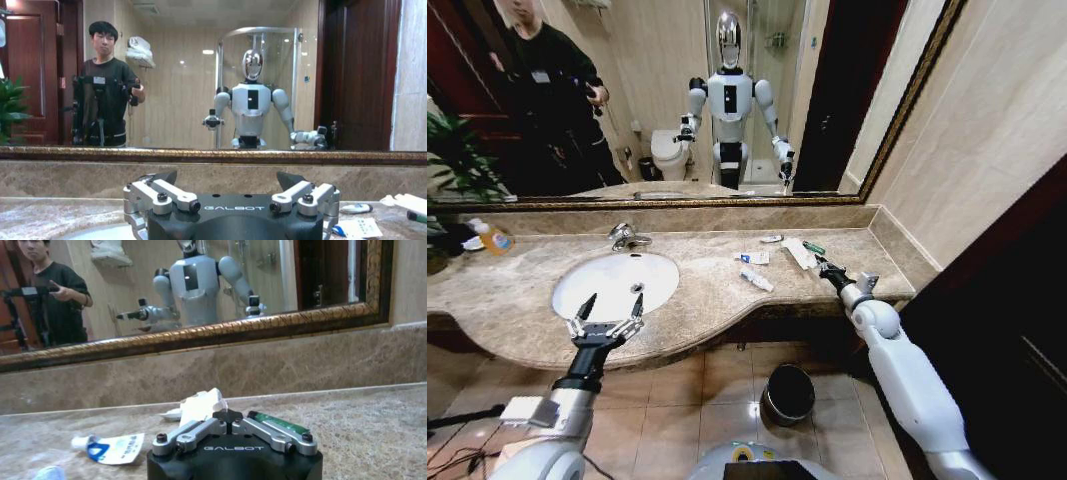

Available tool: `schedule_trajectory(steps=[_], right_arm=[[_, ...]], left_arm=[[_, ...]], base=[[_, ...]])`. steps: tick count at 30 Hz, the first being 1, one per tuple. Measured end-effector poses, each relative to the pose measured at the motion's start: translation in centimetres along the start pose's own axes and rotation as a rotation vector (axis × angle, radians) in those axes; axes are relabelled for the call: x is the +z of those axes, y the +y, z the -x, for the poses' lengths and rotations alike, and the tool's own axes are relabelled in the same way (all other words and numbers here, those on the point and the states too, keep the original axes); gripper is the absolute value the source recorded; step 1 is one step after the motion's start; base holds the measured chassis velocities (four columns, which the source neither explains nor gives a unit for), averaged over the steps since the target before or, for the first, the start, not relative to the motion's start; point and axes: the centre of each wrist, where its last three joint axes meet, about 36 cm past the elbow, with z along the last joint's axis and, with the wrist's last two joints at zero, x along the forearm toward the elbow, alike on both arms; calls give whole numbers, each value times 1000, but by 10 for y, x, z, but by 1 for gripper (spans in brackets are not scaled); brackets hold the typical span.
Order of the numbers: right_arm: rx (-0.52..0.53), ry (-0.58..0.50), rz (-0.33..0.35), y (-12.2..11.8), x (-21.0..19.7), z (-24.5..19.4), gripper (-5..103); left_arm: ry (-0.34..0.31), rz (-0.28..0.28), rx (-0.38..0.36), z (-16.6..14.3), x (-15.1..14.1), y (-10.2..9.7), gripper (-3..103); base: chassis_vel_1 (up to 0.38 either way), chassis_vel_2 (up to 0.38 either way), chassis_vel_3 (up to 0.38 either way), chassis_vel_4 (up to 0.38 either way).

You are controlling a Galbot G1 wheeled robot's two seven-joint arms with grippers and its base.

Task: Pick up the trash from the sink and place it in the trash bin.

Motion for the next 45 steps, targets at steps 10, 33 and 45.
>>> schedule_trajectory(steps=[10, 33, 45], right_arm=[[-53, 8, 16, 18, -25, -75, 0], [-42, 188, -91, 71, 49, -225, 0], [37, 357, -183, 37, 158, -215, 0]], left_arm=[[0, 0, 0, 0, 0, 0, 100], [0, 0, 0, 0, 0, 0, 100], [0, 0, 0, 0, 0, 0, 100]], base=[[0, 0, 0, 0], [0, 0, 0, 0], [0, 0, 0, 0]])
